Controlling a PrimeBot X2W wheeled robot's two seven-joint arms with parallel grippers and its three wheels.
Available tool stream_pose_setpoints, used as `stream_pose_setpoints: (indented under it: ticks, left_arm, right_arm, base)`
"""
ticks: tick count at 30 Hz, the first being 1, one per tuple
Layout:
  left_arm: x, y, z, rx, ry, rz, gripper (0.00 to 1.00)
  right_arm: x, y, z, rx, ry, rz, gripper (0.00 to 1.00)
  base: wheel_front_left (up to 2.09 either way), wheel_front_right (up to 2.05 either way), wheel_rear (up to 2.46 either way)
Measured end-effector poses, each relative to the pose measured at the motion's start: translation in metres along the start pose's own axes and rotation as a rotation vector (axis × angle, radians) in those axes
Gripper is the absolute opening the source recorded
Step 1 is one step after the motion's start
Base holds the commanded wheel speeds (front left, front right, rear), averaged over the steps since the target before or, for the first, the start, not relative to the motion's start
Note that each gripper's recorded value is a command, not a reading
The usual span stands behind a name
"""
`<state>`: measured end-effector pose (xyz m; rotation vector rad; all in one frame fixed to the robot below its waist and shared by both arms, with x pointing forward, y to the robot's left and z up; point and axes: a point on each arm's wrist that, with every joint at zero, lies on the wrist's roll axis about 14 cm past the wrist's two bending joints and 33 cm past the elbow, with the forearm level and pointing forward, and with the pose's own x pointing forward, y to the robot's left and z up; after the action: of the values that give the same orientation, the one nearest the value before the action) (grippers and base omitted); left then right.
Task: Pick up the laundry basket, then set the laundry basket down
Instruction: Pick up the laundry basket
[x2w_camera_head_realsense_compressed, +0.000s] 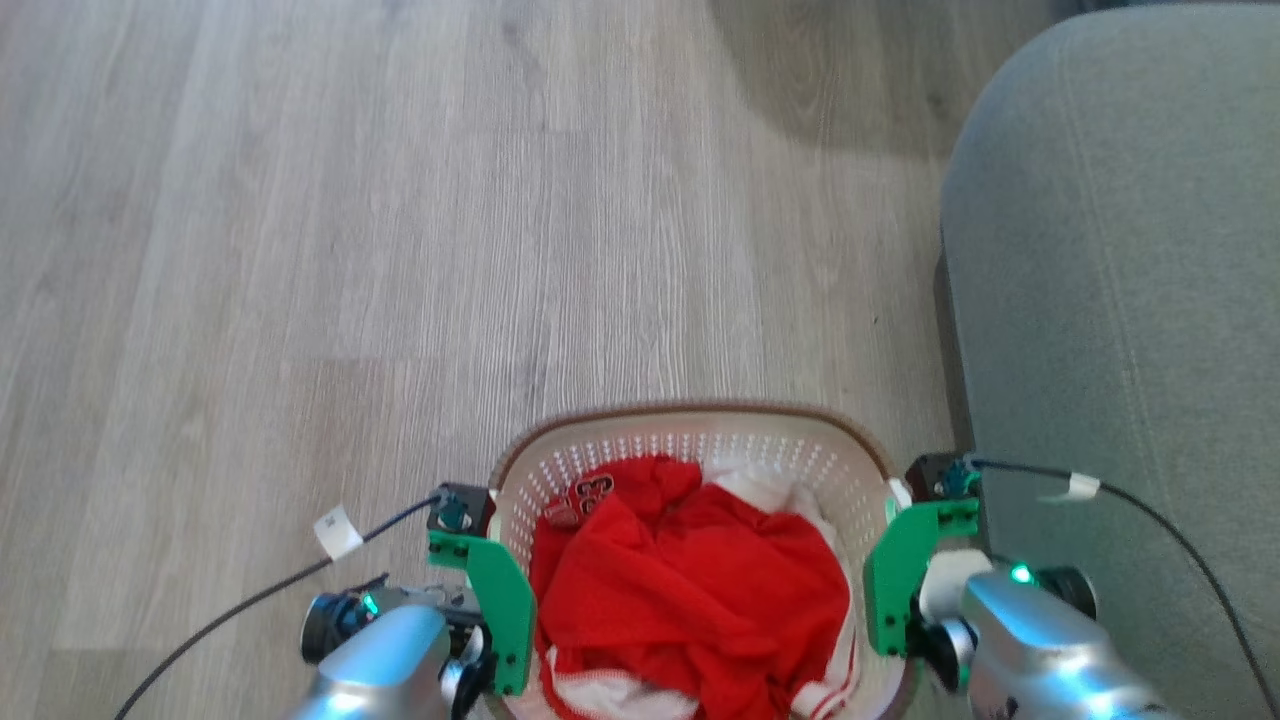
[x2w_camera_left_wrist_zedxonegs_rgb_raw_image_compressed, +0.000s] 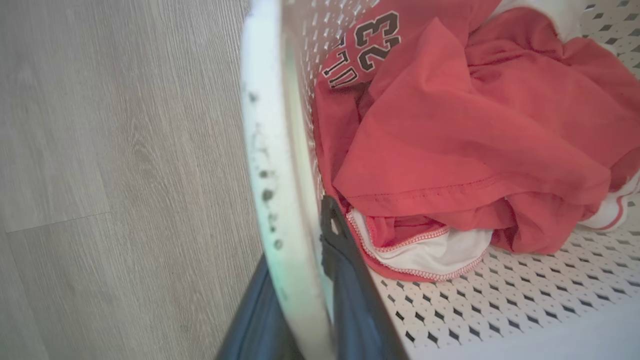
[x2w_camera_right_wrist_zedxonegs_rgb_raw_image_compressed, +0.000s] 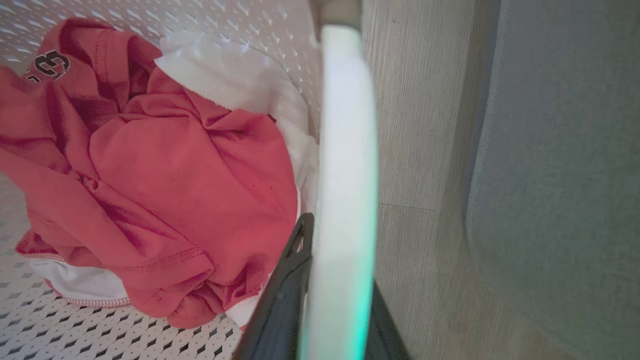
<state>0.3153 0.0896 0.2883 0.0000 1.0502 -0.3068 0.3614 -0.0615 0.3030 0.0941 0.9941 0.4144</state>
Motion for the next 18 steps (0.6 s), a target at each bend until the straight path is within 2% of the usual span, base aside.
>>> stream_pose_setpoints:
  ticks: [6,18]
  left_arm:
    - [-0.01,-0.004,-0.007,0.012,0.0,0.002,0.0]
    - [-0.02,-0.006,-0.001,0.052,-0.028,0.005,0.0]
  right_arm:
    - [-0.013,0.006,-0.015,0.004,0.012,0.001,0.0]
    - [-0.024,0.012,-0.011,-0.012,-0.011,0.005,0.0]
  base:
    - [0.0,0.0,0.0]
    - [0.0,0.0,0.0]
